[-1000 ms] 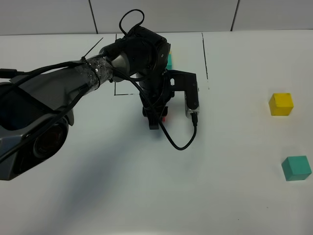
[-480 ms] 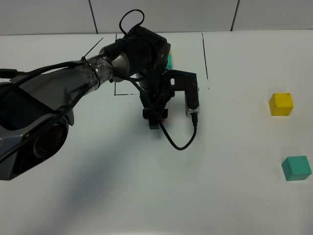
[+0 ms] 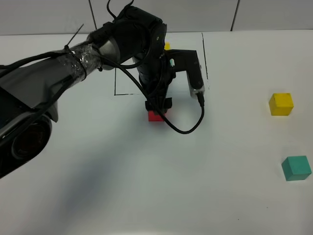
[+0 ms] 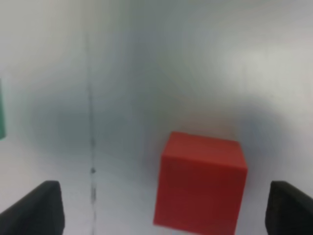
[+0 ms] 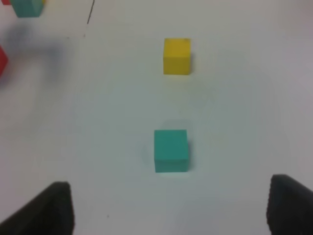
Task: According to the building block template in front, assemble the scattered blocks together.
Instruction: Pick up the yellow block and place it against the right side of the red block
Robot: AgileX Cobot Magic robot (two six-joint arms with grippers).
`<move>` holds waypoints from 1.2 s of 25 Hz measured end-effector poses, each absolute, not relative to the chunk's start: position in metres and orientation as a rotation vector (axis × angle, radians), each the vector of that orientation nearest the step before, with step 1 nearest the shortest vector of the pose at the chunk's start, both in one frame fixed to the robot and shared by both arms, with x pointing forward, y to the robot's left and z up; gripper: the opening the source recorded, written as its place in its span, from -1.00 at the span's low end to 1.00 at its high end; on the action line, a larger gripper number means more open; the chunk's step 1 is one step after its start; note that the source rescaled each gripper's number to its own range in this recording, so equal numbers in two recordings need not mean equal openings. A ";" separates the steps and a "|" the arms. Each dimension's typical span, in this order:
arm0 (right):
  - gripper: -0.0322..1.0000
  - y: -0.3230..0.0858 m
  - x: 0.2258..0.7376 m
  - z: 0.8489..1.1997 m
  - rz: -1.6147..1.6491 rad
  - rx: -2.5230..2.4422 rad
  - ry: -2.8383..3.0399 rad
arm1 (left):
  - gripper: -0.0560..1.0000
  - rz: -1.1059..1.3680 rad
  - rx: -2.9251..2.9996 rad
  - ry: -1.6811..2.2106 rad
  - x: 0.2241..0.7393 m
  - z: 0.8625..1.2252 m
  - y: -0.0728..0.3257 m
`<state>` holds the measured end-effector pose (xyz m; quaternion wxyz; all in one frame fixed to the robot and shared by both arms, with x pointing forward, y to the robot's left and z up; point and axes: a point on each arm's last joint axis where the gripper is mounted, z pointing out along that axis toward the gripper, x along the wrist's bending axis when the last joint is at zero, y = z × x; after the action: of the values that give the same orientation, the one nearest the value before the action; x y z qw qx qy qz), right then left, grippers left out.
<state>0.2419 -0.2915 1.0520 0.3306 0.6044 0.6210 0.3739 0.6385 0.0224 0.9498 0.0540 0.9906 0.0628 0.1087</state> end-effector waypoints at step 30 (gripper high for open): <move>0.33 -0.291 0.242 1.052 0.979 1.580 1.624 | 0.96 0.373 2.411 1.679 0.629 1.073 0.248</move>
<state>0.2419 -0.2914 1.0520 0.3303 0.6043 0.6210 0.3742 0.6292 0.2485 1.0729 0.0899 0.8108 0.5646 0.1255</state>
